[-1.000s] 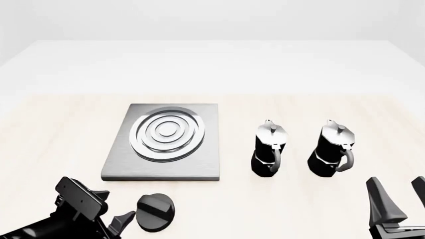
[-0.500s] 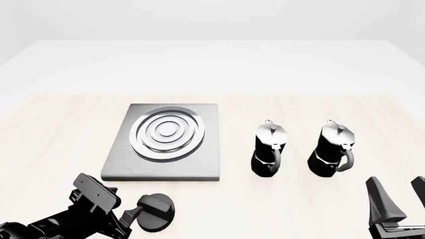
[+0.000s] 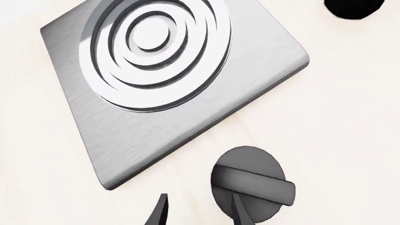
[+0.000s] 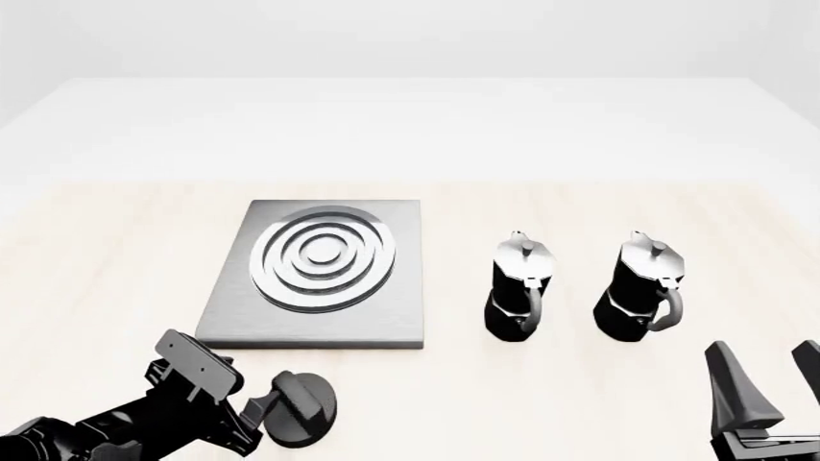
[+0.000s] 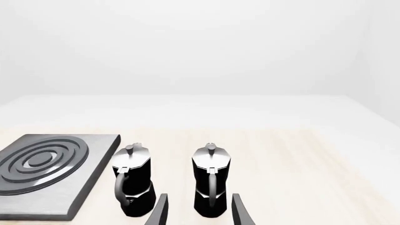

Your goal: Turn off the stove.

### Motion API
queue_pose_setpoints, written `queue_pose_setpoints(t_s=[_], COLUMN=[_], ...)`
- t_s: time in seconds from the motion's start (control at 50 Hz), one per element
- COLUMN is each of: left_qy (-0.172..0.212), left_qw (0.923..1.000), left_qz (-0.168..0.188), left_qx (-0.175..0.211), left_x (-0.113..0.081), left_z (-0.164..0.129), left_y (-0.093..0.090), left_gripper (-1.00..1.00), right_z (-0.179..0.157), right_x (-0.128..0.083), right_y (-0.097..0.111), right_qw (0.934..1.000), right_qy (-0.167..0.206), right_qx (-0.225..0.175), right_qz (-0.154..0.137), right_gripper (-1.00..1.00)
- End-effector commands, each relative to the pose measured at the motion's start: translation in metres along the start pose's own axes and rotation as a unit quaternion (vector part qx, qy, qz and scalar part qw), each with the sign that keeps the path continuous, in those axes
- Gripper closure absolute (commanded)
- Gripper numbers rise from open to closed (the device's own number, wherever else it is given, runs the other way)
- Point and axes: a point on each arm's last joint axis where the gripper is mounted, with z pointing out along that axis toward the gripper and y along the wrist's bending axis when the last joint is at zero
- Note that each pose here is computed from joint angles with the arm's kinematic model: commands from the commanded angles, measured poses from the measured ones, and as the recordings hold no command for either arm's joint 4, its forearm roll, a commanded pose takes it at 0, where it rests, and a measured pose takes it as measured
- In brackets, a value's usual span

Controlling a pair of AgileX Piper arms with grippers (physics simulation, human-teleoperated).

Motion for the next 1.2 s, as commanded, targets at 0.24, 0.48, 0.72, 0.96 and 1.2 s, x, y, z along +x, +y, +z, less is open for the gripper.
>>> queue_pose_setpoints(t_s=[0.24, 0.48, 0.72, 0.96, 1.2], left_qy=[-0.001, -0.008, -0.012, -0.022, -0.022], left_qw=[1.0, 0.9998, 0.9987, 0.9976, 0.9974], left_qz=[0.001, 0.019, 0.048, 0.065, 0.065], left_qx=[-0.002, -0.008, -0.007, 0.003, -0.022], left_x=[-0.004, -0.018, -0.034, -0.048, -0.052], left_z=[0.01, 0.008, 0.011, 0.017, 0.004], left_y=[0.002, 0.007, 0.009, 0.006, 0.02], left_gripper=[-1.0, -1.0, -1.0, -1.0, -1.0], right_z=[-0.001, 0.0, 0.001, 0.003, 0.001], right_x=[0.0, 0.0, 0.0, 0.0, 0.0], right_y=[0.0, 0.0, 0.0, 0.0, 0.0], right_qw=[1.0, 1.0, 1.0, 1.0, 1.0], right_qy=[0.0, 0.001, 0.003, 0.003, 0.002], right_qx=[0.002, 0.001, 0.001, 0.001, 0.0], right_qz=[0.001, 0.0, 0.001, 0.002, 0.002], right_gripper=[-1.0, -1.0, -1.0, -1.0, -1.0])
